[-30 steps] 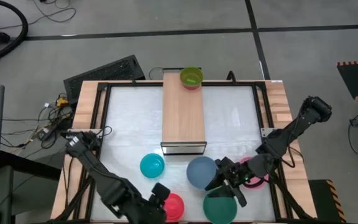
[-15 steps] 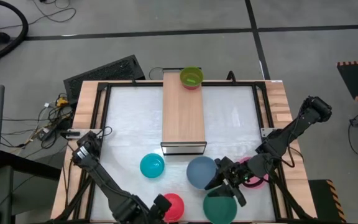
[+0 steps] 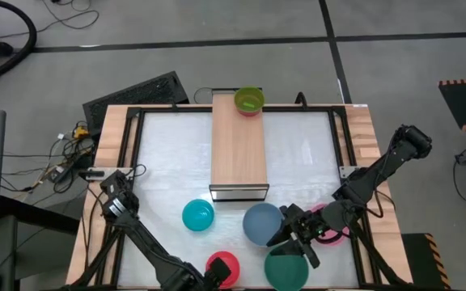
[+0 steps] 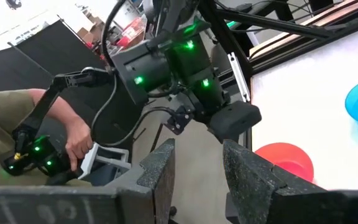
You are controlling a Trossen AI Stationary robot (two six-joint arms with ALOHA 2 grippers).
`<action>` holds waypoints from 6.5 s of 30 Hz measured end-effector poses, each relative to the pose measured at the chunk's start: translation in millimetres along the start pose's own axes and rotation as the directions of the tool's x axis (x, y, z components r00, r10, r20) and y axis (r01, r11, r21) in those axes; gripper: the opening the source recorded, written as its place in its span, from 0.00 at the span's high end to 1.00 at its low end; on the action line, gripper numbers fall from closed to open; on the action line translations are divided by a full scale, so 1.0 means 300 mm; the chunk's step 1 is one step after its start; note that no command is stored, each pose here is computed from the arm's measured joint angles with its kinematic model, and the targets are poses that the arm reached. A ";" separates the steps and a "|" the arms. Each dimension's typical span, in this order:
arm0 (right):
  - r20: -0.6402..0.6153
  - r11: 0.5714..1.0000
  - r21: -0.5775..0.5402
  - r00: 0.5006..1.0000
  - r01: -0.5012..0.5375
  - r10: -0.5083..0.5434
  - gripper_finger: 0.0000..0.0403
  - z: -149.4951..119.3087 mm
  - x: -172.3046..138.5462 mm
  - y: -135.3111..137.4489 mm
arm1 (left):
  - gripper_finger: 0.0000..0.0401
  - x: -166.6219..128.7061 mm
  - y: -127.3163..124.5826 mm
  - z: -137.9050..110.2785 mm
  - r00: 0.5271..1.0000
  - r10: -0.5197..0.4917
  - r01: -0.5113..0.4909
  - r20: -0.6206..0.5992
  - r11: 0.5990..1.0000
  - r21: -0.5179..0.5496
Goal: Place and stack bowls onto a shelf
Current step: Stack the orange bowl on top of the green bowl on the shelf
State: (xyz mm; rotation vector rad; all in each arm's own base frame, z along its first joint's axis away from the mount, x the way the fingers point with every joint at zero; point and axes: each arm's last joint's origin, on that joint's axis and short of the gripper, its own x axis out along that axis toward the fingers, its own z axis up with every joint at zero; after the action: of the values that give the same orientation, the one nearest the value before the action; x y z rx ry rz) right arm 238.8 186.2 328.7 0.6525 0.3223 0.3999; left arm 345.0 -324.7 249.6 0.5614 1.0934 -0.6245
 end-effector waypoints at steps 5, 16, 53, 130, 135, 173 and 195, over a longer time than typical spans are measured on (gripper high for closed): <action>0.000 1.000 0.002 1.000 0.001 -0.001 0.60 0.000 0.000 -0.001 | 0.59 0.001 0.012 0.000 1.000 -0.029 0.030 0.007 0.999 -0.027; -0.002 1.000 0.001 1.000 0.005 -0.005 0.60 -0.001 0.000 -0.002 | 0.59 0.085 0.003 -0.028 1.000 -0.005 0.006 0.003 0.998 -0.059; -0.013 1.000 -0.013 1.000 0.026 -0.026 0.60 -0.005 0.000 -0.007 | 1.00 0.174 0.012 -0.068 0.999 0.032 -0.032 -0.003 0.990 -0.135; -0.042 0.994 -0.059 0.995 0.093 -0.095 0.60 -0.006 0.002 -0.040 | 0.53 0.186 0.079 -0.259 0.998 0.064 -0.055 0.020 0.952 -0.302; -0.043 0.994 -0.059 0.995 0.093 -0.096 0.60 -0.006 0.002 -0.040 | 0.70 0.209 0.090 -0.287 0.999 0.036 -0.034 0.002 0.945 -0.326; -0.073 0.966 0.030 0.965 0.256 -0.253 0.60 0.052 -0.118 -0.085 | 1.00 -0.331 0.225 -0.125 0.970 0.217 -0.243 -0.110 0.850 -0.467; 0.203 0.793 0.046 0.772 0.607 -0.602 0.60 0.341 -0.309 -0.371 | 1.00 -0.918 0.877 -0.578 0.597 0.771 -0.790 -0.221 0.518 -0.328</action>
State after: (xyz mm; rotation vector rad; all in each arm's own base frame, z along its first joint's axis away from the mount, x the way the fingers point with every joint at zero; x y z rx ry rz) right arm 228.0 10.5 349.2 0.5262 0.3099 -0.2899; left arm 332.2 29.7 471.8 0.6415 0.8437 0.4278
